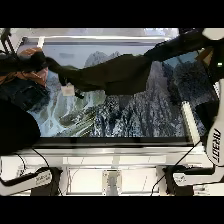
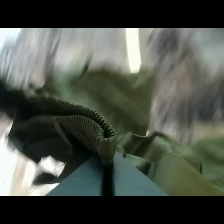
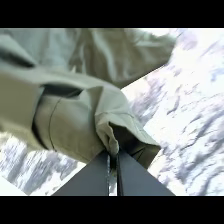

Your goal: Fold the clothes and pants, and hang the long-sleeved shirts on hangers.

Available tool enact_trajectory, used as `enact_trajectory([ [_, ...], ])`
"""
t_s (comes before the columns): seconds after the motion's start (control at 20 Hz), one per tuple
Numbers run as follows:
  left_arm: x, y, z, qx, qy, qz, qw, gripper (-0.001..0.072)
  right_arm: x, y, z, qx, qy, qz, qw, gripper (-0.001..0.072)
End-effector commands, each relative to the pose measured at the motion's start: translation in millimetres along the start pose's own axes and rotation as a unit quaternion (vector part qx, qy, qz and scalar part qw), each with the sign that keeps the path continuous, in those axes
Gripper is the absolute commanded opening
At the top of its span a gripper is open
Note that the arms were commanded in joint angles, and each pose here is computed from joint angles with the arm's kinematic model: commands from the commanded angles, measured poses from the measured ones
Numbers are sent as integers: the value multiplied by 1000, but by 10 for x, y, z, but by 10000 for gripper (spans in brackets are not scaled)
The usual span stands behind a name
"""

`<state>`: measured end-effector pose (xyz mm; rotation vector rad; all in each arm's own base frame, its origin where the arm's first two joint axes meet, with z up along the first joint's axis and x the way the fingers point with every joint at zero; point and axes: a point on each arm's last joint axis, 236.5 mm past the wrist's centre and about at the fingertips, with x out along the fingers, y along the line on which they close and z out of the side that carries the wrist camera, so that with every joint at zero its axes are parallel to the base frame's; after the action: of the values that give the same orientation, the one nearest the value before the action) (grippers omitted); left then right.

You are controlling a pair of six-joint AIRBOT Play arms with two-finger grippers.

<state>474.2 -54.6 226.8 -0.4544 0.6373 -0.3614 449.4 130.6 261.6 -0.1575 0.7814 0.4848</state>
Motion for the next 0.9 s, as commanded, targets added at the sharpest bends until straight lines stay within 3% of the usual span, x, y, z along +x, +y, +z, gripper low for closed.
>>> enact_trajectory([
  [0.0, -520, -595, 515, 36, -119, -28, 992, 29, -573, -177, 129, 6, -56, -44, 997, 14],
  [0.3, -2123, -1507, 692, 184, -245, 0, 952, 28, -2139, 458, 76, -45, -177, -55, 982, 14],
  [0.6, -2969, -2177, 423, 220, -312, -52, 923, 28, -3444, 739, 238, -73, -368, -113, 920, 12],
  [0.7, -2793, -2146, 199, 220, -254, -60, 940, 28, -3072, 578, 145, -61, -306, -115, 943, 11],
  [0.85, -2012, -1215, -391, 131, -63, 32, 989, 28, -1789, 288, -268, -8, -121, -68, 990, 12],
])
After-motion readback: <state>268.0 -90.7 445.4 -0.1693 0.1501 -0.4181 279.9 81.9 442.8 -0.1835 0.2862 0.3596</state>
